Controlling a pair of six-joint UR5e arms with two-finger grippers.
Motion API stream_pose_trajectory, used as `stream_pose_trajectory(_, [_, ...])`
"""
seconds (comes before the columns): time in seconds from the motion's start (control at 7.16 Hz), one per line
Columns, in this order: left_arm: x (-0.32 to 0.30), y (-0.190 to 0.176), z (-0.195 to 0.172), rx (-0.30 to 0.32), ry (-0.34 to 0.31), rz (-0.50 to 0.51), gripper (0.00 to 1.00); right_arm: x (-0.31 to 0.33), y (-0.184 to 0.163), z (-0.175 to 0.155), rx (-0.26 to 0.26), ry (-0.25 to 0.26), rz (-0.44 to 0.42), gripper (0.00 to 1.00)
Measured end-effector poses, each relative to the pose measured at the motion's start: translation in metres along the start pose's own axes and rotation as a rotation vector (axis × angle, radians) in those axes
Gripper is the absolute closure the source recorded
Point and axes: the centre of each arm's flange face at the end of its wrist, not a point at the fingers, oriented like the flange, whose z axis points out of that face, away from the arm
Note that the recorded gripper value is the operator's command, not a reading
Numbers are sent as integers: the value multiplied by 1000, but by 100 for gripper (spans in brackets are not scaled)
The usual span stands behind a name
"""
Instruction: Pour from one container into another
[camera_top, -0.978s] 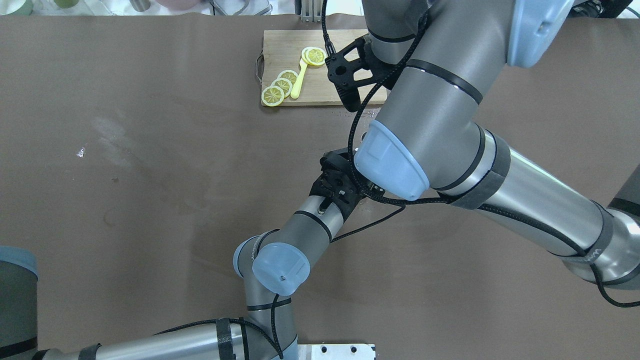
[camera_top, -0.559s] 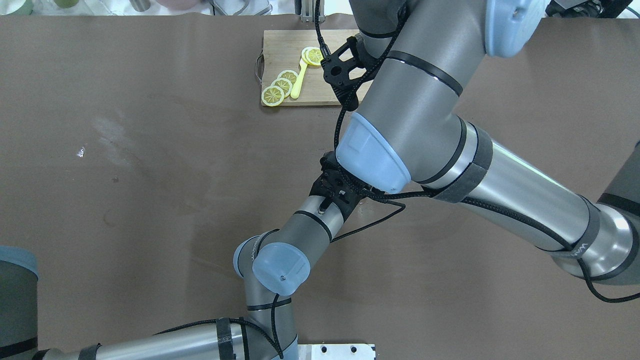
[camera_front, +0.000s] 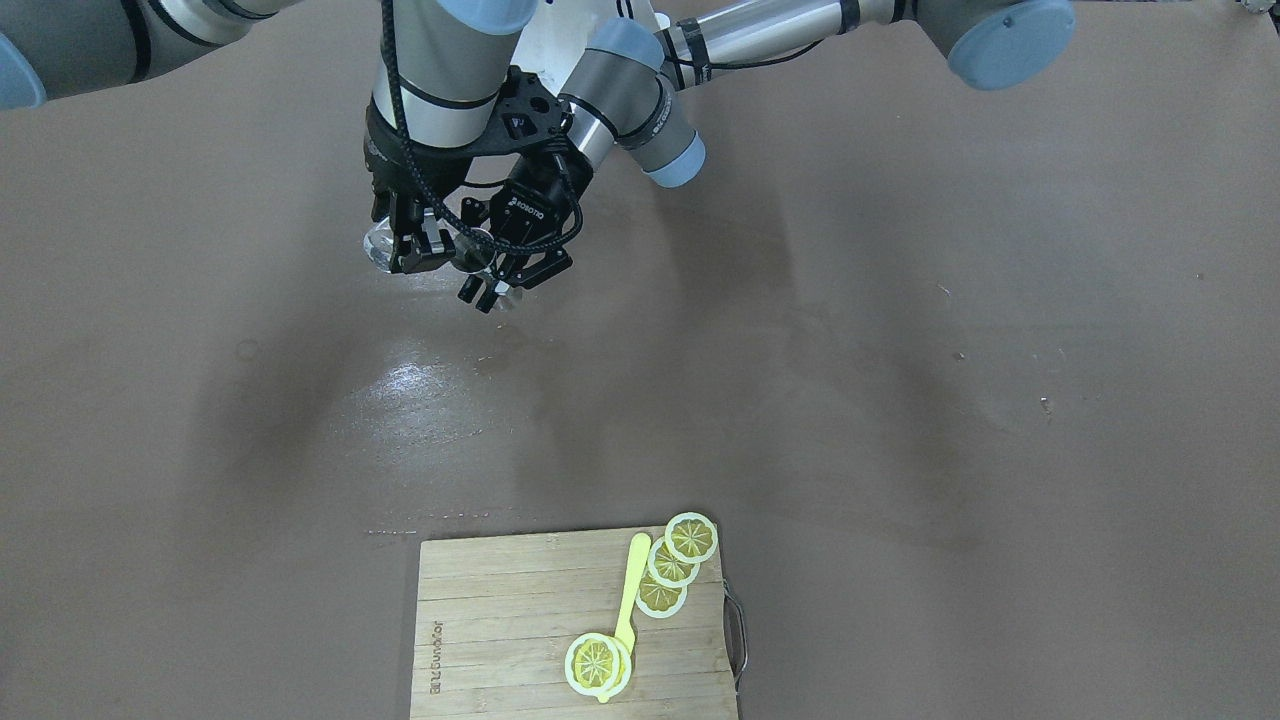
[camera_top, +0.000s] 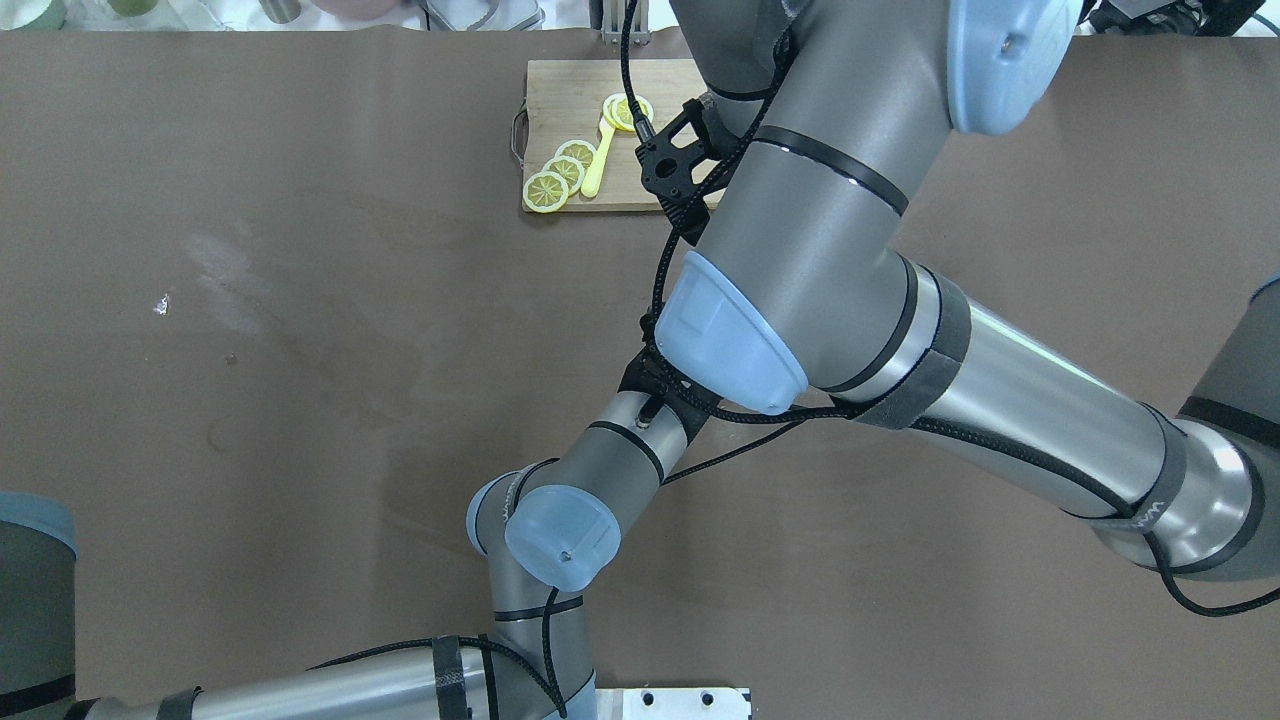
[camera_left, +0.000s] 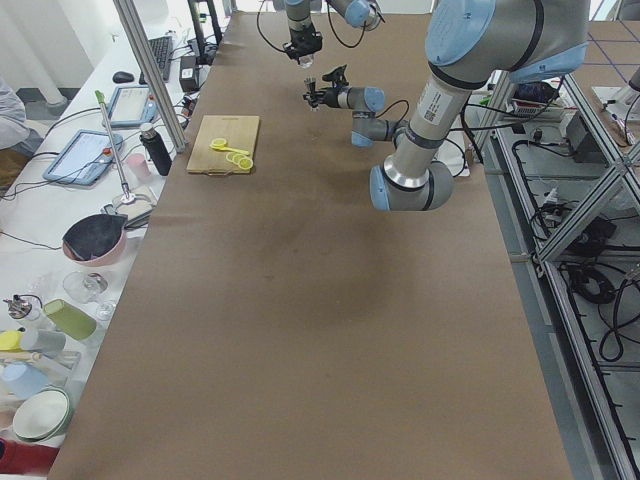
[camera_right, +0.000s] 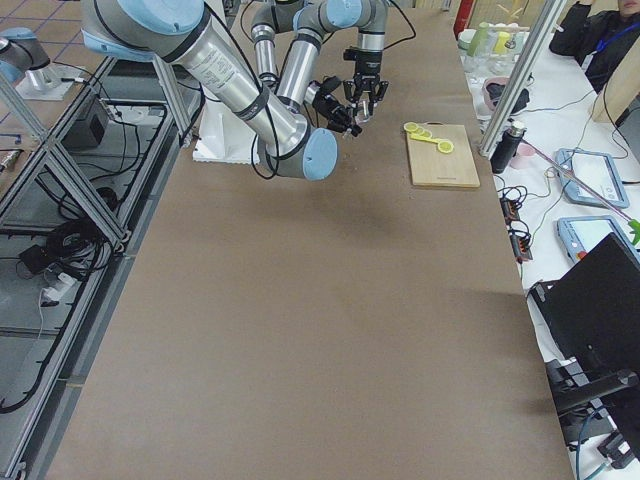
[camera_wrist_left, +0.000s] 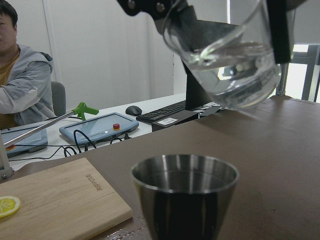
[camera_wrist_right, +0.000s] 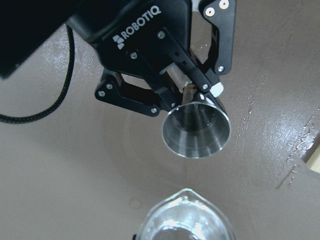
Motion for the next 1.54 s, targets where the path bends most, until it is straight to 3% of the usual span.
stream_pose_trajectory(1.54, [0, 0, 0, 1, 0, 0, 100, 14, -35, 13, -122, -102, -18, 100])
